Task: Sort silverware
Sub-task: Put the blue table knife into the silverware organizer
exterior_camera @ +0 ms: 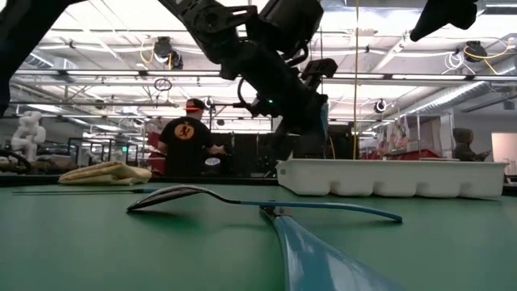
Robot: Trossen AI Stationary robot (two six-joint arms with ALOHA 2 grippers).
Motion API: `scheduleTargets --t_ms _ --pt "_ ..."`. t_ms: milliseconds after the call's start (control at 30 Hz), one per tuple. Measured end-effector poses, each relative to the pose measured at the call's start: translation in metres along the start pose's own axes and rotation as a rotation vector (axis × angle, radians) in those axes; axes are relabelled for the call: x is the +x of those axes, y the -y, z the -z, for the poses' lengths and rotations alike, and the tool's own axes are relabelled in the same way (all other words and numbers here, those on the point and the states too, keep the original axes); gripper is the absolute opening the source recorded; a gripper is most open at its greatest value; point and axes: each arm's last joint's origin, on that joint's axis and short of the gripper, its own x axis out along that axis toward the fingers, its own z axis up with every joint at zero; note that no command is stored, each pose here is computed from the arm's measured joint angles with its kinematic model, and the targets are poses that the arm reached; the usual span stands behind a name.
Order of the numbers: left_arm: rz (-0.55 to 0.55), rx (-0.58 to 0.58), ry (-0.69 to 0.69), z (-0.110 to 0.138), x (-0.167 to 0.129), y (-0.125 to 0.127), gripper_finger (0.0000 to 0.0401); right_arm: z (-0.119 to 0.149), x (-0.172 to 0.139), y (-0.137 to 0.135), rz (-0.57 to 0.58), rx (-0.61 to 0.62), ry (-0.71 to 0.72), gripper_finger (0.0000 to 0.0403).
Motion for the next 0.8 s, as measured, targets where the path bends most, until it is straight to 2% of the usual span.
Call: scheduleTargets --t_ms 200,333,567,800 --pt "-0.056 -0.014 0.01 -0.0012 0.0011 -0.006 0.0029 0.0024 -0.0022 -0.0029 -0.021 -0.022 -0.001 0.0" --pt "-0.044 -0.026 0.006 -0.001 0.0013 -0.0046 0.0029 0.0027 -0.0026 -0.0033 -0.024 -0.025 0.001 0.0" --pt "-0.064 -0.03 -0.059 -0.0024 0.0037 -0.0047 0.0095 0.0024 -0.0025 -0.0036 -0.026 -0.022 0.003 0.0" --pt "-0.041 -0.069 -0.057 -0.0022 0.0037 -0.002 0.0109 0.001 -0.0025 -0.0053 -0.041 -0.01 0.015 0.0"
